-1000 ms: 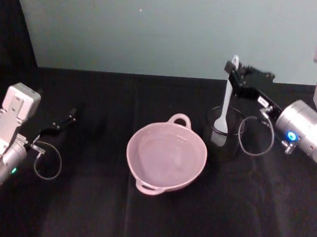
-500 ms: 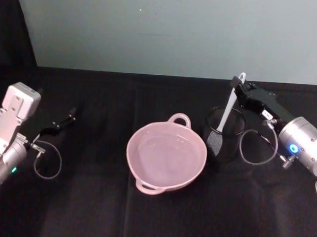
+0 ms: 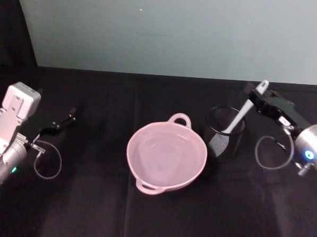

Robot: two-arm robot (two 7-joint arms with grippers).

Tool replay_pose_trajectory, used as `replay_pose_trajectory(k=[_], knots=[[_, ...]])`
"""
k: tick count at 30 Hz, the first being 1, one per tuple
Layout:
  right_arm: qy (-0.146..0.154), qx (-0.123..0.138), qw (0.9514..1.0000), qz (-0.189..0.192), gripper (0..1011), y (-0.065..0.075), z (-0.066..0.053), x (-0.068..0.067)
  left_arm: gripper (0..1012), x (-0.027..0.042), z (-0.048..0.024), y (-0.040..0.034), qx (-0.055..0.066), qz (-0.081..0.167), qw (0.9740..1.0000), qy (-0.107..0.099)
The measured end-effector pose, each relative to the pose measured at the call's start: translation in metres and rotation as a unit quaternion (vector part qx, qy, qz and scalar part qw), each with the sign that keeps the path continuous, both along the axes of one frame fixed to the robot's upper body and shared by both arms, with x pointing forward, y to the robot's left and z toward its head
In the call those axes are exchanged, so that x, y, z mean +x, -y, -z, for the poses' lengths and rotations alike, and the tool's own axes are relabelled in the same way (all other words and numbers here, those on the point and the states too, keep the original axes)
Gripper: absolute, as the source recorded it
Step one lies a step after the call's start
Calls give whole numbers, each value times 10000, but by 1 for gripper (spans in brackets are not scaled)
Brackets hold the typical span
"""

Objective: Use the one hand to pick up the spoon and stir the clear water in the bowl.

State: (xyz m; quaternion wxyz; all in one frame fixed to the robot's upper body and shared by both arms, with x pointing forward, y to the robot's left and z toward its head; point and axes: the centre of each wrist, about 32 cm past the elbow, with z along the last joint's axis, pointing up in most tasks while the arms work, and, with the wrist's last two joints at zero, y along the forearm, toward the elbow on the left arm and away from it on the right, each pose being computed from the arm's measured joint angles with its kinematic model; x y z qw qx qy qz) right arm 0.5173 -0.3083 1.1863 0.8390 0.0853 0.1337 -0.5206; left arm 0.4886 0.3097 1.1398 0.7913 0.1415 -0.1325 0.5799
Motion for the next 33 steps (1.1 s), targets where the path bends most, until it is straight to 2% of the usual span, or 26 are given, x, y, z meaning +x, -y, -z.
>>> replay_pose_trajectory(k=[4,6,11,15,16,18,19,21,22,24,25,28,29,31,32,33], knots=[[-15,-69,9999,129,578,101,-16,-67,1011,0,0,0,0,0,10000,0],[-56,-123,9995,271,653,204,-12,-144,1011,0,0,0,0,0,10000,0],[-115,-150,9988,462,790,341,4,-263,1011,0,0,0,0,0,10000,0],[-110,-239,9985,488,894,391,-41,-343,1011,0,0,0,0,0,10000,0],[-130,-327,9983,454,948,401,-77,-370,1011,0,0,0,0,0,10000,0],[-168,-528,9977,382,978,400,-140,-412,1011,0,0,0,0,0,10000,0],[-168,-528,9977,382,993,400,-140,-412,1011,0,0,0,0,0,10000,0],[-227,-870,9954,318,1003,392,-221,-462,1011,0,0,0,0,0,10000,0],[-285,-1180,9922,291,1002,381,-277,-490,1011,0,0,0,0,0,10000,0],[-351,-1509,9875,284,1003,368,-326,-509,1011,0,0,0,0,0,10000,0],[-421,-1805,9823,280,1003,353,-360,-519,1011,0,0,0,0,0,10000,0],[-521,-2216,9732,334,1003,335,-393,-514,1011,0,0,0,0,0,10000,0],[-543,-2479,9665,394,1002,314,-406,-502,1011,0,0,0,0,0,10000,0],[-515,-2688,9608,450,1003,293,-407,-484,1011,0,0,0,0,0,10000,0],[-470,-2847,9561,512,1002,279,-392,-460,1011,0,0,0,0,0,10000,0],[-430,-2909,9542,542,1003,270,-376,-446,1011,0,0,0,0,0,10000,0]])
